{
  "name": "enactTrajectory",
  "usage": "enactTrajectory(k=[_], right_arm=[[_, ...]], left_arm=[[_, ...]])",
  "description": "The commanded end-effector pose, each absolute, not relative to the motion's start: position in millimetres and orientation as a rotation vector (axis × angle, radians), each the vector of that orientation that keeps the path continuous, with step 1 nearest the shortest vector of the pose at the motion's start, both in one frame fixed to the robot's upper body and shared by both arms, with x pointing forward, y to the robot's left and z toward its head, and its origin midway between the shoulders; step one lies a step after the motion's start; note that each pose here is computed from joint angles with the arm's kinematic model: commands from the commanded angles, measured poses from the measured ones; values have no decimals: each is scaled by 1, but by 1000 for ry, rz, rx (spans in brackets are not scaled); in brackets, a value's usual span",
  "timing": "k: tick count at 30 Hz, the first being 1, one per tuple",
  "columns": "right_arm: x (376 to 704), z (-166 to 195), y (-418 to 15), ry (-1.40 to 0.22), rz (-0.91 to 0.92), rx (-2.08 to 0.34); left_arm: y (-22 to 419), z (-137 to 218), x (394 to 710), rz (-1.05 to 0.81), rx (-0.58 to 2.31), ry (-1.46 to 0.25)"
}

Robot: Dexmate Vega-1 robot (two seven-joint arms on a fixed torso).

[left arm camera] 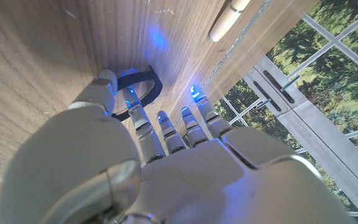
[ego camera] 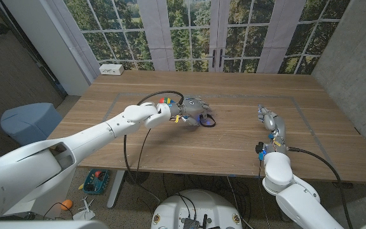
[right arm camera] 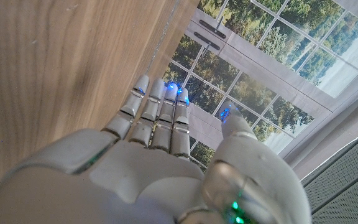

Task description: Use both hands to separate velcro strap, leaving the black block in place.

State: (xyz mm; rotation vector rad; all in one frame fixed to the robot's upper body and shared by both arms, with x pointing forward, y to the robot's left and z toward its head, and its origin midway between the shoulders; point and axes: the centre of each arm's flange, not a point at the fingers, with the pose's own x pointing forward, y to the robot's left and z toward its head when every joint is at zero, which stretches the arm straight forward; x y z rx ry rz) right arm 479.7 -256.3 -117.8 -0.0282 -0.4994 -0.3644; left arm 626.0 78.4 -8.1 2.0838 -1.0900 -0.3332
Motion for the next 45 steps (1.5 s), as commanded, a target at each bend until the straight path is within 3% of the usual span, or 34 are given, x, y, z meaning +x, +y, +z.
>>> enactTrajectory(k=[1, 15, 32, 45], right_arm=[[479, -117, -257, -507, -369, -27], [480, -116, -259, -514, -350, -37], [478, -113, -256, -512, -377, -44], [477, -110, -251, -510, -383, -66]], left_arm=[[78, -19, 632, -354, 2078, -1126], [82, -31, 634, -341, 2058, -1155], [94, -16, 619, 43, 1798, -1453], [97, -13, 612, 214, 1565, -1529]])
